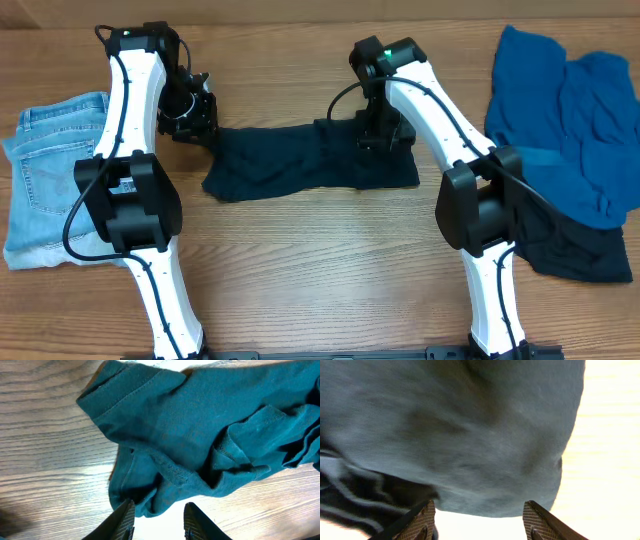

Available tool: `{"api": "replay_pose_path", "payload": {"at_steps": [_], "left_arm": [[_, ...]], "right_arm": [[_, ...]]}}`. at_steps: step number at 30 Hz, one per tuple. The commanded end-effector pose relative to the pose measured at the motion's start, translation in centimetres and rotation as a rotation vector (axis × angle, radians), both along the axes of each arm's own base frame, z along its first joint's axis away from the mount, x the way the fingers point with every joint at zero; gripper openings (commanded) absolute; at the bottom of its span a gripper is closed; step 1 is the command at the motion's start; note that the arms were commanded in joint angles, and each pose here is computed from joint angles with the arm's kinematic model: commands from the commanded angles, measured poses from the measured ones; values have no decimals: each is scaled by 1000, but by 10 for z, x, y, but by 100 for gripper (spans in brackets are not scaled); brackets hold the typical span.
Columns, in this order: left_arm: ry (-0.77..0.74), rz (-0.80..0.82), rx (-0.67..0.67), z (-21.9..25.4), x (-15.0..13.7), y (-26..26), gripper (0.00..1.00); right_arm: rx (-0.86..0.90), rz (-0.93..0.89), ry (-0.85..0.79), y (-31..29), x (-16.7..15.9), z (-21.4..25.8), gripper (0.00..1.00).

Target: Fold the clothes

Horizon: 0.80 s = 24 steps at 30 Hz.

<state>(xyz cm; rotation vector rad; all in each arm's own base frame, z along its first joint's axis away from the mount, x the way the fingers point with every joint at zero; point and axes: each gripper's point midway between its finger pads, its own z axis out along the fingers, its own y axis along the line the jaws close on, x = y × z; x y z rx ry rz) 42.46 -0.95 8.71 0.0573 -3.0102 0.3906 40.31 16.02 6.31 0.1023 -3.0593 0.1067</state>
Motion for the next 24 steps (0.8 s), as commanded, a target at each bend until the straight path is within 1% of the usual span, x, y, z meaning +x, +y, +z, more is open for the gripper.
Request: {"api": "replay_pose_path", "payload": {"at_steps": [1,2,4,5,13,14,16,18,19,20,22,23,24], "left_arm": [[-44,-13,-11,15,3,-5,36],[-44,-13,-11,15,3,-5,36],[-45,-13,-16,15,3,-6,36],[-46,-13,-21,15,4,-6,36],[-49,-12,-28,15,5,-8,36],[-50,-12,-28,15,5,-8,36],[-49,-12,-28,15,4,-8,37],[-49,-12,-28,15,5,-8,37],[-49,-12,-28,15,5,-8,37],[-49,-12,-28,15,5,-8,37],[-49,-12,-28,15,4,-8,37],[-49,-12,-28,15,4,-8,37],[-49,-12,-28,15,4,-8,37]], "right_arm": [[-52,-22,48,-8,-15,-22,60],[-43,-11,74,-5,-22,-31,59],[74,96,138,19,-38,-38,59],[101,120,141,26,-39,-38,60],[110,129,130,31,-38,-36,60],[137,158,141,35,-41,-35,60],[359,344,219,67,-62,-26,59],[533,517,266,90,-82,-14,59],[571,564,277,96,-89,-10,60],[579,595,281,98,-92,-10,61],[568,600,265,101,-90,-12,63],[552,566,251,102,-85,-14,60],[517,523,232,98,-78,-17,60]]}}
